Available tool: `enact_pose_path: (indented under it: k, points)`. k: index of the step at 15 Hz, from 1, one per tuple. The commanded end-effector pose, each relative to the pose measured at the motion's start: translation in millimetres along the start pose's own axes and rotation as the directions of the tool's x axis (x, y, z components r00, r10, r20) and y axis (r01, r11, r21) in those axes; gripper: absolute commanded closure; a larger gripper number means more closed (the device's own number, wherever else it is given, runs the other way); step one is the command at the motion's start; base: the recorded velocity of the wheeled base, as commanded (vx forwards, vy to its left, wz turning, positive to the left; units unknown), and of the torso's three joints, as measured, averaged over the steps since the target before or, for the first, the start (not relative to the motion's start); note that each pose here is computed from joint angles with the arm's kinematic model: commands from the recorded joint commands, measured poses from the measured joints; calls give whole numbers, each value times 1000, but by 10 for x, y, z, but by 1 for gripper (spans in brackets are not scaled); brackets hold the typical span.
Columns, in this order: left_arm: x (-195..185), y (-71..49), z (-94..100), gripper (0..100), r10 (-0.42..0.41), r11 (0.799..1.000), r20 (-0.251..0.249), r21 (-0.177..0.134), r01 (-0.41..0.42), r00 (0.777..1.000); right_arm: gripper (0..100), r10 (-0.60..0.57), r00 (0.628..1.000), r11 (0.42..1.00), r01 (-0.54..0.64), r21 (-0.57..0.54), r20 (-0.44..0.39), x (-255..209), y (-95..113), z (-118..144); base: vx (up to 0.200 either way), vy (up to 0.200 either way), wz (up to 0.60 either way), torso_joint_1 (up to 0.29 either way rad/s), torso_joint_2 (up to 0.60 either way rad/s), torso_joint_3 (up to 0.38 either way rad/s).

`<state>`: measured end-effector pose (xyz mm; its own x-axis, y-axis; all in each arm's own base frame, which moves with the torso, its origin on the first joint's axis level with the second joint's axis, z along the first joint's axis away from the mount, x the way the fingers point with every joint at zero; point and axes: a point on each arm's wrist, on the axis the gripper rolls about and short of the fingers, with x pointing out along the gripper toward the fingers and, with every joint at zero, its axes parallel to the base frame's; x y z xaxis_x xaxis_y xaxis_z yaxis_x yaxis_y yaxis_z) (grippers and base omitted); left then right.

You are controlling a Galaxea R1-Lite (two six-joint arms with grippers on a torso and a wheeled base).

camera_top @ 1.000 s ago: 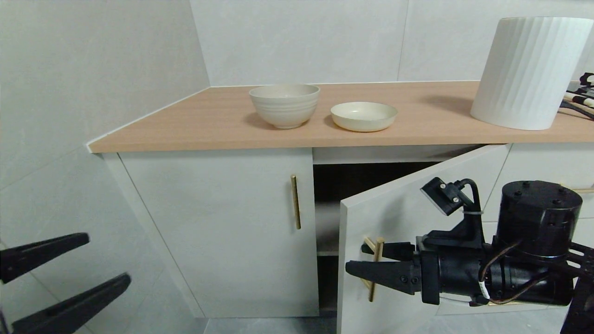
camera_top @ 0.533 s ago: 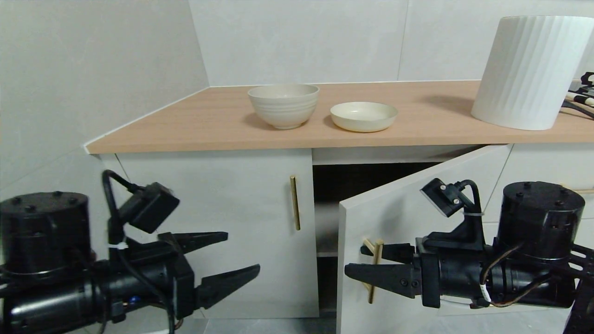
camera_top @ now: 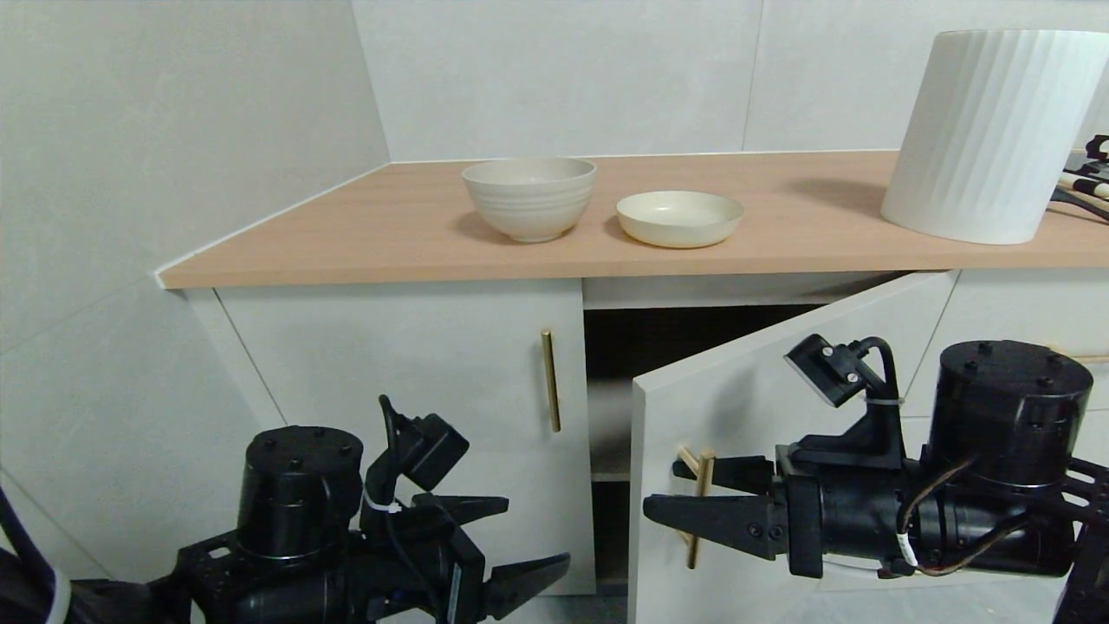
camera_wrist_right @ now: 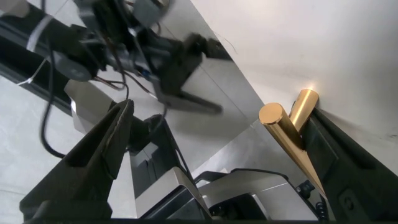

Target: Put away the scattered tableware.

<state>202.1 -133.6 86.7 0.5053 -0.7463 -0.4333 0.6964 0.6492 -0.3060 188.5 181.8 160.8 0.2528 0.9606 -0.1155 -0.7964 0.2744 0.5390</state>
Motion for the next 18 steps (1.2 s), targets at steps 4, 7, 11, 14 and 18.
enact_pose_path:
  k: [4,7,11,14,18]
  points:
    - [63,-21,-74,0,-9,1000,-36,-5,8,999,0,-5,1000,1000,5,7,-9,9,-20,-23,0,0,0,0,0,0]
    - [67,-43,-77,100,-16,1000,-33,1,16,999,0,-6,1000,1000,6,8,-10,4,-19,-28,0,0,0,0,0,0]
    - [141,-40,-4,100,-30,997,29,-68,32,999,0,-6,1000,1000,7,10,-11,6,-22,-31,0,0,0,0,0,0]
    - [223,-28,101,100,-46,996,101,-76,54,994,0,-5,1000,1000,5,7,-9,2,-16,-26,0,0,0,0,0,0]
    - [592,79,269,100,-63,996,175,-58,74,982,0,-3,1000,1000,3,6,-4,-8,-3,-16,0,0,0,0,0,0]
